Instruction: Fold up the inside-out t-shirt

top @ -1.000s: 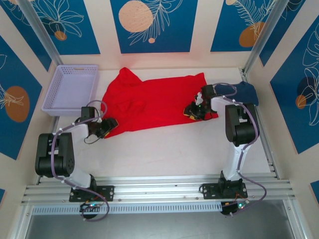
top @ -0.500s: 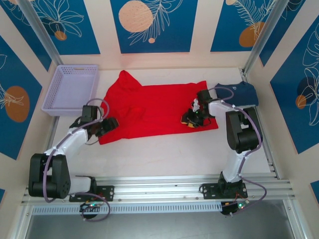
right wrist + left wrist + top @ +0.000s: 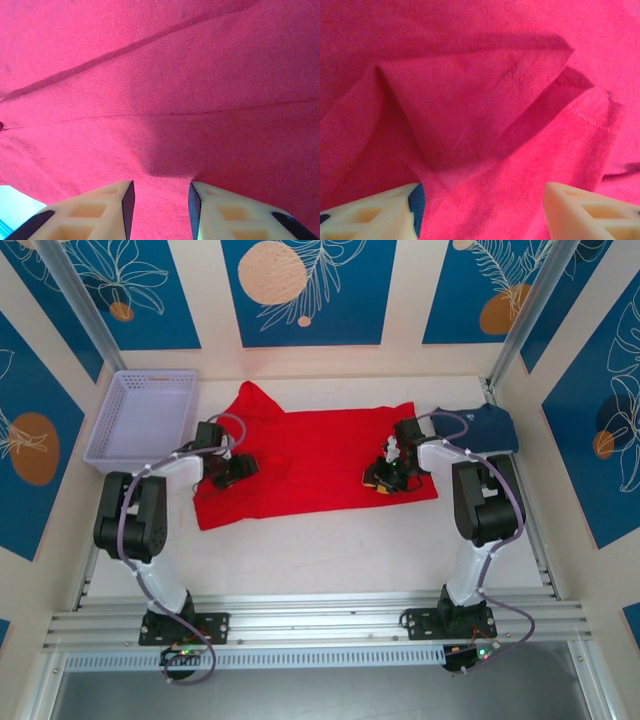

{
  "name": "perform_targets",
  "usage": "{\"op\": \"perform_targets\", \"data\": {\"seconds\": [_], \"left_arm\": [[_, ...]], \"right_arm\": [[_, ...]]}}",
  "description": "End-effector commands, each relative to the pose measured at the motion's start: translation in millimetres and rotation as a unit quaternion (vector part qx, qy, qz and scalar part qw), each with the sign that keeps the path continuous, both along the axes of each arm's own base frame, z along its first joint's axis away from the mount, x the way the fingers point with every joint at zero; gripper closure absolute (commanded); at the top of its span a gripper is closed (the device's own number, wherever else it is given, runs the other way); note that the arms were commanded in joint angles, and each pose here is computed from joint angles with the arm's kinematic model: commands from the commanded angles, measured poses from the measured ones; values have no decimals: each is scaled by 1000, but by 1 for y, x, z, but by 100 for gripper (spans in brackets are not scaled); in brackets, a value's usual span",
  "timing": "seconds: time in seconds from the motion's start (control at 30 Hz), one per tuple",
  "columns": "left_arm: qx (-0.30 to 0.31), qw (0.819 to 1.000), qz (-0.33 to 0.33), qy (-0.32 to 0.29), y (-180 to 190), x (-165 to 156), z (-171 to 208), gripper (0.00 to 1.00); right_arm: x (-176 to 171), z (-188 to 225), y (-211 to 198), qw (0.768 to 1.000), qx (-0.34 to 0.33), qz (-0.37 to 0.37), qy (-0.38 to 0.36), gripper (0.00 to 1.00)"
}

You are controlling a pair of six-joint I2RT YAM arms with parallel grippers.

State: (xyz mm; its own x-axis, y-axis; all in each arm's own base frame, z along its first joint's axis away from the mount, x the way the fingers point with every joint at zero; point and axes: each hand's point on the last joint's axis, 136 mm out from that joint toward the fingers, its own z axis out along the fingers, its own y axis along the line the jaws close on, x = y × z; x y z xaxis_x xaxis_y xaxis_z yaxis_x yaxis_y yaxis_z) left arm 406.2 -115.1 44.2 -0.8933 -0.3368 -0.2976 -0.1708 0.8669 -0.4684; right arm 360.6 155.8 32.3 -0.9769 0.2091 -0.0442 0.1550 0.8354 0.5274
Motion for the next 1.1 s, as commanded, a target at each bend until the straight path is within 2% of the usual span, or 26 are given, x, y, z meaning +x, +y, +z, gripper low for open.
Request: {"op": "perform_targets", "data": {"seconds": [0.0, 0.3, 0.77, 0.93, 1.07], "left_arm": [[-8, 1000, -19, -19, -9, 20, 8, 36], [-3, 1000, -21, -23, -11, 52, 8, 36], [-40, 997, 39, -46, 9, 100, 29, 36], [-10, 997, 62, -50, 31, 88, 42, 35], [-19, 996, 59, -65, 28, 47, 54, 35]], "right_arm": [[0, 1, 4, 1000, 4, 10, 3, 64], [0, 4, 2, 1000, 1, 12, -4, 64], [2, 8, 1, 1000, -2, 15, -8, 64], [8, 22, -2, 999, 1, 15, -30, 63], [13, 43, -12, 998, -3, 2, -68, 62]]}}
